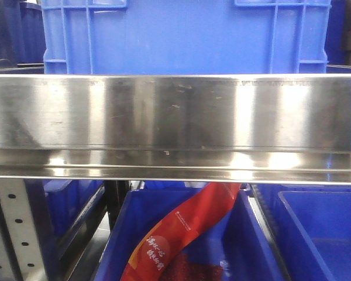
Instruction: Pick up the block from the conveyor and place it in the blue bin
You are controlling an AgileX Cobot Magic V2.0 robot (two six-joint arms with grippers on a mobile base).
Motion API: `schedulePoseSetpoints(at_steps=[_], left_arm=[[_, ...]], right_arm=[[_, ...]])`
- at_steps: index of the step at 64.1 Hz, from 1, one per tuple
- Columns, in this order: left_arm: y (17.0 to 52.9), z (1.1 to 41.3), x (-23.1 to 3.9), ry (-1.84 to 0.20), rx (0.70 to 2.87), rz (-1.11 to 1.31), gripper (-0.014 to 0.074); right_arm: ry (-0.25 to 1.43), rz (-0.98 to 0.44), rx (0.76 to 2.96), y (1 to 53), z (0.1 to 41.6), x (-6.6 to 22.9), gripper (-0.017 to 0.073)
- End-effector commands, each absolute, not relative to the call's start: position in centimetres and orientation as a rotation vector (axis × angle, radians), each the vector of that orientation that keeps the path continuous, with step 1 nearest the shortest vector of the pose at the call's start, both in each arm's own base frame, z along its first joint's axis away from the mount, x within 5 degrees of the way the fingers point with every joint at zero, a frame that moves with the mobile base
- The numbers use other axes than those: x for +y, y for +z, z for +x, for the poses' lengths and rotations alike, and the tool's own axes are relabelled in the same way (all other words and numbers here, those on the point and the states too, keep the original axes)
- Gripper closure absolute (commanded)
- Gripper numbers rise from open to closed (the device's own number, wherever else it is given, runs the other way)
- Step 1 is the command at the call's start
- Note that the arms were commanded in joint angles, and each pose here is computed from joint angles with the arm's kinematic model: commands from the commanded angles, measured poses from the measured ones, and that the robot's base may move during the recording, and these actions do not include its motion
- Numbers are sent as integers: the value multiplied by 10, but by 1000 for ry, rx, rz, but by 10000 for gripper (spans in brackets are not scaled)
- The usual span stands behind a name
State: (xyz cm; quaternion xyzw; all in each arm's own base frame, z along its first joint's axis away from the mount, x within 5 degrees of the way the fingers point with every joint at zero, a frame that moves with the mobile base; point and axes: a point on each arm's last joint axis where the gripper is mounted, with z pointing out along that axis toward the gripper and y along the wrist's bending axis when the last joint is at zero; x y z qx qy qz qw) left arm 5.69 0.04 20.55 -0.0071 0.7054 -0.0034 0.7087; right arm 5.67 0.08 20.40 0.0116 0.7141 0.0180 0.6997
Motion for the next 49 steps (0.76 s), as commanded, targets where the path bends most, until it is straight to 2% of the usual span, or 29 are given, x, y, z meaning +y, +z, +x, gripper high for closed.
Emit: schedulePoseSetpoints(at_steps=[1, 49], left_arm=[[207, 56, 0, -13, 1547, -23, 704], [207, 56, 0, -13, 1547, -23, 704]], right_arm=[[26, 26, 1563, 206, 56, 0, 722], [26, 26, 1563, 206, 56, 0, 722]])
